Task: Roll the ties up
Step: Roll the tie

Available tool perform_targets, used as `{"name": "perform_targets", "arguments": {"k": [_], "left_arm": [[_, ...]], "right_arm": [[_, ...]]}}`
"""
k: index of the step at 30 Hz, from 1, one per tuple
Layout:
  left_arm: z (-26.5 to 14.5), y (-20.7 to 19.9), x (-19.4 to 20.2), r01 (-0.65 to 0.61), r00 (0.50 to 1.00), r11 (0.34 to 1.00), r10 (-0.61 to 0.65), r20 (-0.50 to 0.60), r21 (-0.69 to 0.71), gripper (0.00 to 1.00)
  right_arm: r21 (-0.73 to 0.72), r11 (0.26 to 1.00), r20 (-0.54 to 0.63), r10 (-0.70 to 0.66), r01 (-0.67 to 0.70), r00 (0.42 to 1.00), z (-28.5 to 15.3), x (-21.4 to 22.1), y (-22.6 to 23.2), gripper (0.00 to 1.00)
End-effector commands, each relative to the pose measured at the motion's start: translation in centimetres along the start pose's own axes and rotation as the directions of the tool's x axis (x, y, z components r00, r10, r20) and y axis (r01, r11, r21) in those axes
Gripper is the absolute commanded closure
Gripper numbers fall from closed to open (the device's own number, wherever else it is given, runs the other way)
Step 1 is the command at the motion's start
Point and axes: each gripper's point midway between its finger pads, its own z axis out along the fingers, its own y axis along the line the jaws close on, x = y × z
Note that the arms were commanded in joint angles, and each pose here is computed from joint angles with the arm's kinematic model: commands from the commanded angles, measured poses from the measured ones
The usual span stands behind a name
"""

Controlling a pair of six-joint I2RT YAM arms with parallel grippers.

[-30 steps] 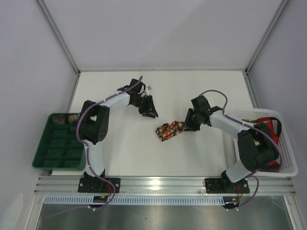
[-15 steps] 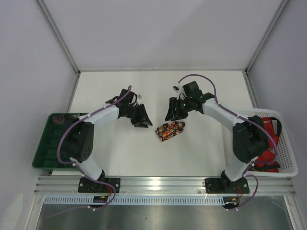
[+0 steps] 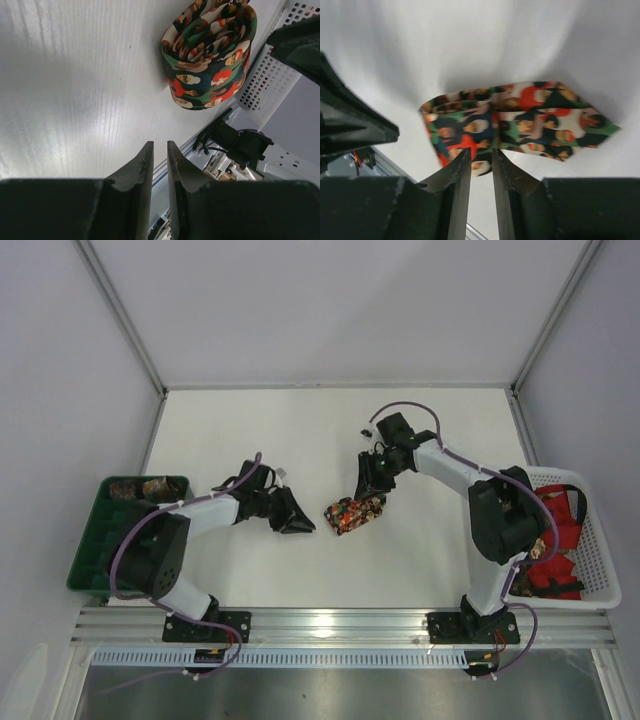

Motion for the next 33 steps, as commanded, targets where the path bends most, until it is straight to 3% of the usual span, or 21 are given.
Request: {"name": "perform_targets", "arguments": {"k": [1,5,10,16,21,26,28,33], "left_arm": [[1.0,-1.4,0.1,-0.008,1.0,0.999,0.009,-0.022,0.037,0.8],[1.8,-1.9,-0.3,-0.013,1.0,0.999,0.013,-0.018,0.036,0.82],[1.8,-2.0,-1.4,-0.075,0.997,0.997,0.074,-0.004,-0.009,0.78],[1.5,-1.3,-2.1,-0.08,0.997,0.996,0.081,0.009,-0.029,0.76],[1.0,-1.0,-2.8,-0.092,0.995,0.995,0.093,0.019,-0.041,0.75],[1.0,-1.7,-3.2,-0.11,0.994,0.994,0.11,0.011,0.005,0.68],[1.2,-1.8,-3.2,-0.117,0.993,0.993,0.117,0.002,0.017,0.64],[1.8,-2.5,-3.2,-0.136,0.99,0.987,0.139,-0.027,0.086,0.57]], "right_arm": [[0.061,0.99,0.067,0.124,-0.128,0.99,-0.3,-1.0,-3.7,0.72],[0.099,0.977,0.057,0.185,-0.19,0.981,1.3,-0.2,-6.1,0.79],[0.207,0.927,0.081,0.303,-0.314,0.949,2.8,2.6,-9.4,0.77],[0.296,0.817,0.131,0.478,-0.494,0.869,2.7,6.9,-10.9,0.78],[0.208,0.755,0.187,0.594,-0.623,0.782,1.7,8.7,-9.3,0.79],[0.13,0.888,0.275,0.395,-0.441,0.877,-2.2,3.1,-5.7,0.72],[0.082,0.952,0.248,0.268,-0.296,0.931,-3.0,1.7,-4.0,0.59],[-0.034,0.989,0.113,0.144,-0.141,0.983,-2.8,-0.3,0.0,0.49]]}}
